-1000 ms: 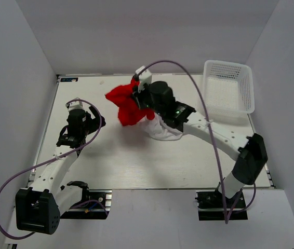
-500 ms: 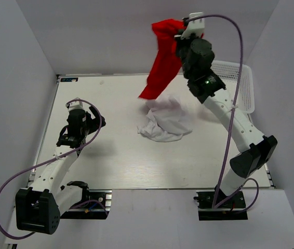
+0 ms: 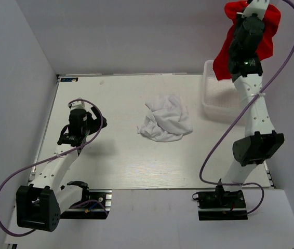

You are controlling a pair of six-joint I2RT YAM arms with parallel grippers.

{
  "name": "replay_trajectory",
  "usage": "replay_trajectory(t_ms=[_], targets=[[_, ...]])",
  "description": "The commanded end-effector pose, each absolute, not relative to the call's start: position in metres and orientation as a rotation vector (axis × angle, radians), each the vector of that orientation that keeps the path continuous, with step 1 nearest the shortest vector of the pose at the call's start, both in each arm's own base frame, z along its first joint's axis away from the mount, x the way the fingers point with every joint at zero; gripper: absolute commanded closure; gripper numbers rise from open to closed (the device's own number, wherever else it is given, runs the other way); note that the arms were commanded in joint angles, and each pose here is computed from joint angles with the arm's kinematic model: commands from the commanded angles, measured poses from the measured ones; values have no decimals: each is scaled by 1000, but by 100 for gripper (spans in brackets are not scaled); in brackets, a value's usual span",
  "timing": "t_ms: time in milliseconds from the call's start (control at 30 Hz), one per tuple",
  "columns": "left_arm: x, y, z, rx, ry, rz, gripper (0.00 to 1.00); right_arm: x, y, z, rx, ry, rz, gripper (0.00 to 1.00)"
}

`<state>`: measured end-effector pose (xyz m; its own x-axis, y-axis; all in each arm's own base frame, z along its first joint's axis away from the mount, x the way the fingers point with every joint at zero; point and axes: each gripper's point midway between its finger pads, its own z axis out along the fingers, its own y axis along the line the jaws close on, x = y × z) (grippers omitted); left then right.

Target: Fold and stack the t-shirts

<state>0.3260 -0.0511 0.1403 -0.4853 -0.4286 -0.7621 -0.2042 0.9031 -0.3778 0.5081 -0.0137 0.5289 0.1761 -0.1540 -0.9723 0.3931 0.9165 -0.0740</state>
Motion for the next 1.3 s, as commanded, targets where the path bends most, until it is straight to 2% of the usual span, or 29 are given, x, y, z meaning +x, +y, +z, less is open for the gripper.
replay_trajectory(t_ms=[0, 100, 133, 267, 300, 333, 367, 400, 467, 600, 633, 700, 733, 800, 833, 867, 900, 967, 1067, 1200, 1267], targets=[[332, -58, 157, -399, 2066, -333, 0, 543, -51, 482, 247, 1442, -404, 100], [332, -58, 153, -391, 2078, -325, 0, 572, -56, 426, 228, 1551, -316, 100], [332, -58, 153, -391, 2078, -325, 0, 577, -76, 402, 228, 1595, -314, 100], [335, -66, 148, -348, 2107, -357, 0, 589, -74, 302, 222, 1772, -270, 100], [336, -68, 150, -341, 2100, -369, 0, 589, -76, 279, 228, 1818, -288, 71], [338, -70, 149, -336, 2110, -378, 0, 586, -75, 264, 284, 1853, -262, 51], [338, -70, 146, -350, 2118, -383, 0, 584, -82, 247, 330, 1883, -299, 26], [340, -70, 139, -383, 2136, -380, 0, 578, -85, 233, 364, 1932, -318, 10], [347, -86, 145, -317, 2122, -472, 0, 576, -84, 227, 428, 1944, -300, 10], [353, -124, 144, -184, 2146, -621, 0, 562, -51, 234, 346, 1993, -145, 10], [357, -132, 149, -161, 2146, -642, 0, 553, -43, 260, 345, 1956, -87, 10], [359, -148, 133, -126, 2192, -670, 0, 531, -32, 260, 386, 1974, -11, 10], [356, -162, 130, -88, 2209, -688, 0, 520, -18, 243, 352, 2020, 57, 10], [361, -179, 118, -16, 2240, -690, 0, 504, 3, 288, 278, 1894, 138, 10], [359, -192, 113, 28, 2256, -684, 0, 491, 37, 264, 183, 1945, 237, 10], [362, -197, 107, 45, 2267, -658, 0, 475, 45, 286, 152, 1903, 256, 10], [366, -205, 97, 86, 2284, -610, 2, 458, 72, 257, 102, 1979, 320, 10], [369, -214, 91, 130, 2304, -575, 5, 433, 93, 265, 95, 1959, 379, 10], [373, -225, 77, 164, 2330, -552, 11, 394, 119, 215, 82, 2070, 435, 10], [379, -240, 53, 178, 2395, -496, 26, 371, 144, 195, 34, 2120, 504, 10], [379, -248, 43, 197, 2421, -492, 26, 364, 154, 187, -1, 2124, 514, 10]])
